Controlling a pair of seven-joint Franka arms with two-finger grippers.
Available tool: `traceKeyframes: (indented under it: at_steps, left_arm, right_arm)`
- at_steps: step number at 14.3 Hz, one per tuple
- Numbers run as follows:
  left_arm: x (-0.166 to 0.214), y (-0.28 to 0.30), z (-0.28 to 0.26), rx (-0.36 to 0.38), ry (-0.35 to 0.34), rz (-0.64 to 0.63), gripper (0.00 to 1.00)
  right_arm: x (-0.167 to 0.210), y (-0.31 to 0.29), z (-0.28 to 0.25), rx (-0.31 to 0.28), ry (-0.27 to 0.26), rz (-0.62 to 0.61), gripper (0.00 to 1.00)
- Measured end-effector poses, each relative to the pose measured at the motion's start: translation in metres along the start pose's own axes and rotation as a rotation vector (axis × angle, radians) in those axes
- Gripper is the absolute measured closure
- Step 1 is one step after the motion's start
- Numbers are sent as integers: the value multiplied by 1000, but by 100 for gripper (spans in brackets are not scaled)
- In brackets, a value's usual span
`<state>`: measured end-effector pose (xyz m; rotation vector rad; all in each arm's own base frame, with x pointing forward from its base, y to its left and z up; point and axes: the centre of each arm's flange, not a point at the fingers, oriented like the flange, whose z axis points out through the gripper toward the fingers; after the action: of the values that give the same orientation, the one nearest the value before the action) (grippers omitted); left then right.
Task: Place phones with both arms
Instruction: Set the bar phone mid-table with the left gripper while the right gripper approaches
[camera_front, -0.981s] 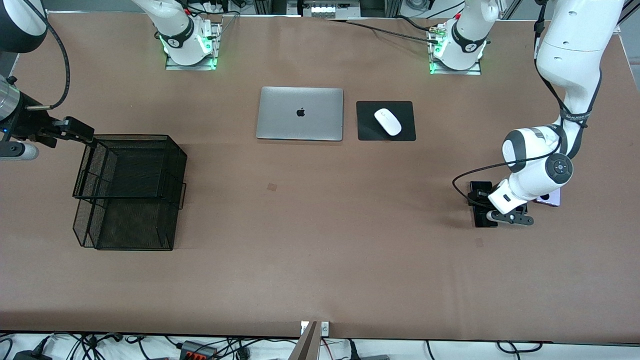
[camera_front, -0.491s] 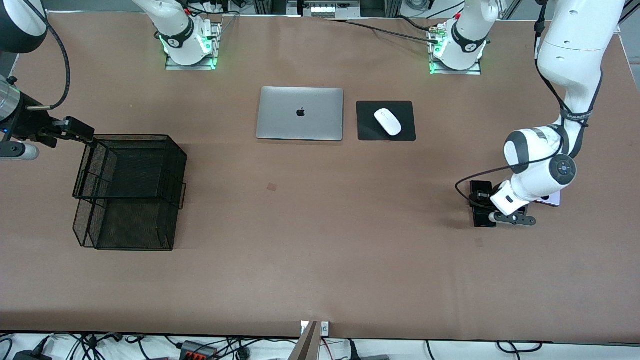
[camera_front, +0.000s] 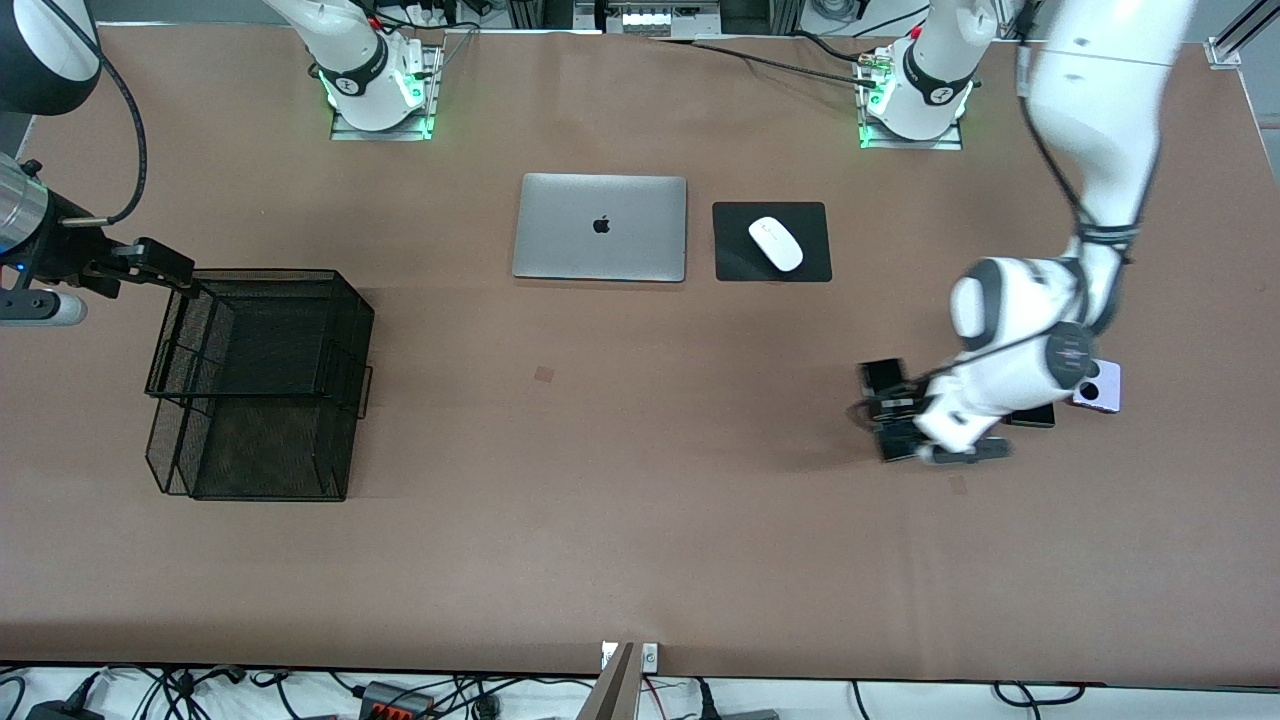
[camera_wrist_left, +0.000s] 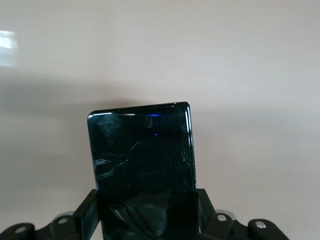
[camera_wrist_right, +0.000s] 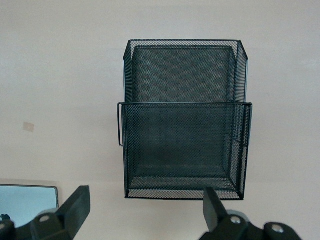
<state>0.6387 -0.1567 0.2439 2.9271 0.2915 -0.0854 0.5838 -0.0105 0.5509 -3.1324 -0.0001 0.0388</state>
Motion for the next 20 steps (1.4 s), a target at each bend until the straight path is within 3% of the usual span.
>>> traceKeyframes:
  at_steps: [5, 9, 13, 16, 20]
  left_arm:
    - [-49, 197, 4, -144, 13, -91, 20]
    - [-59, 264, 36, -177, 33, -180, 20]
    - [-68, 319, 54, -269, 80, -248, 20]
    - [-83, 344, 65, -314, 154, -157, 20]
    - [-101, 361, 83, -281, 195, 156, 20]
  right_arm:
    - [2, -12, 6, 1, -11, -21, 0]
    - [12, -24, 31, 1, -51, -42, 0]
    - [17, -56, 46, -1, -73, -93, 0]
    - [25, -79, 67, -3, -95, -130, 0]
    - [43, -112, 103, -4, -81, -180, 0]
